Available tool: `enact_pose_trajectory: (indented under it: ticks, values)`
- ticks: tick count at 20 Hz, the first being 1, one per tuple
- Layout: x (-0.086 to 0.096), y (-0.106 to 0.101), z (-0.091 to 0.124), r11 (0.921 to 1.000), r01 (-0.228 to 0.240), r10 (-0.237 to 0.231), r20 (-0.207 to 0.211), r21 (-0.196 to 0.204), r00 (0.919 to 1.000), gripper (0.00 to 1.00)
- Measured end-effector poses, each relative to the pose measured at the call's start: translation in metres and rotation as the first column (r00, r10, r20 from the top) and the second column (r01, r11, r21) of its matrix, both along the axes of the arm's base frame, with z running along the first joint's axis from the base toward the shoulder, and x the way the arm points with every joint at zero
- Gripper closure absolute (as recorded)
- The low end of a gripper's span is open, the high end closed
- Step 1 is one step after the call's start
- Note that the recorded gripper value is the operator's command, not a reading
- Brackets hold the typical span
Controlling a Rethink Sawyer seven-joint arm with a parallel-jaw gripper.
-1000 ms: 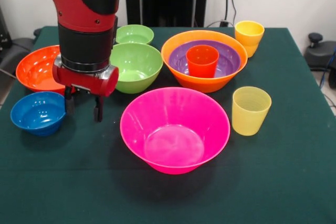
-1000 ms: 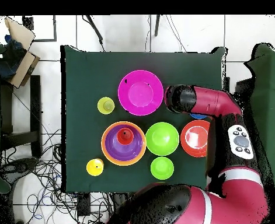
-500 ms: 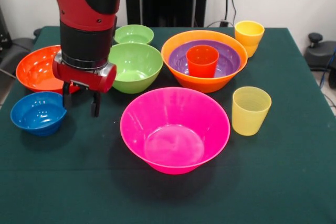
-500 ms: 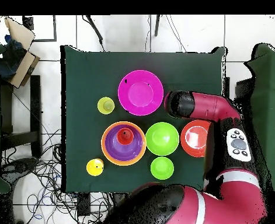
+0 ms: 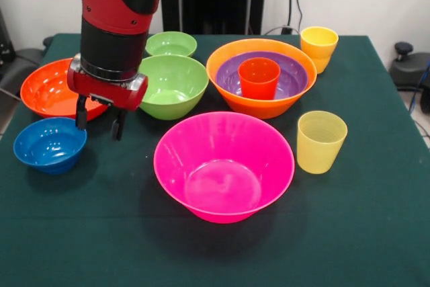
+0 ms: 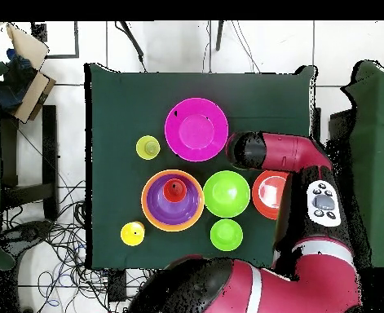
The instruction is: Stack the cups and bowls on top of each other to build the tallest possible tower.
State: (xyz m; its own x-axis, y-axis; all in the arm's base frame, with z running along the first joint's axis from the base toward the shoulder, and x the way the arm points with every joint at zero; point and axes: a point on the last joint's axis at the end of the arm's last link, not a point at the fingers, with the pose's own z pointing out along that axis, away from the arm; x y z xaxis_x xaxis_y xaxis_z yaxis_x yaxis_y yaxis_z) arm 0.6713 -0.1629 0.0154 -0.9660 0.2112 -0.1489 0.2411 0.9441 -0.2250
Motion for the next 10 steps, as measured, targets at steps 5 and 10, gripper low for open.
enact_pose_trajectory:
  ticks: [5,10]
  values:
    - [-0.003,-0.006,0.0,0.9997,-0.006,0.006,0.024,-0.022,0.9997,0.0]
    - [-0.008,-0.013,-0.001,0.999,-0.014,0.017,0.06,-0.044,0.998,0.0]
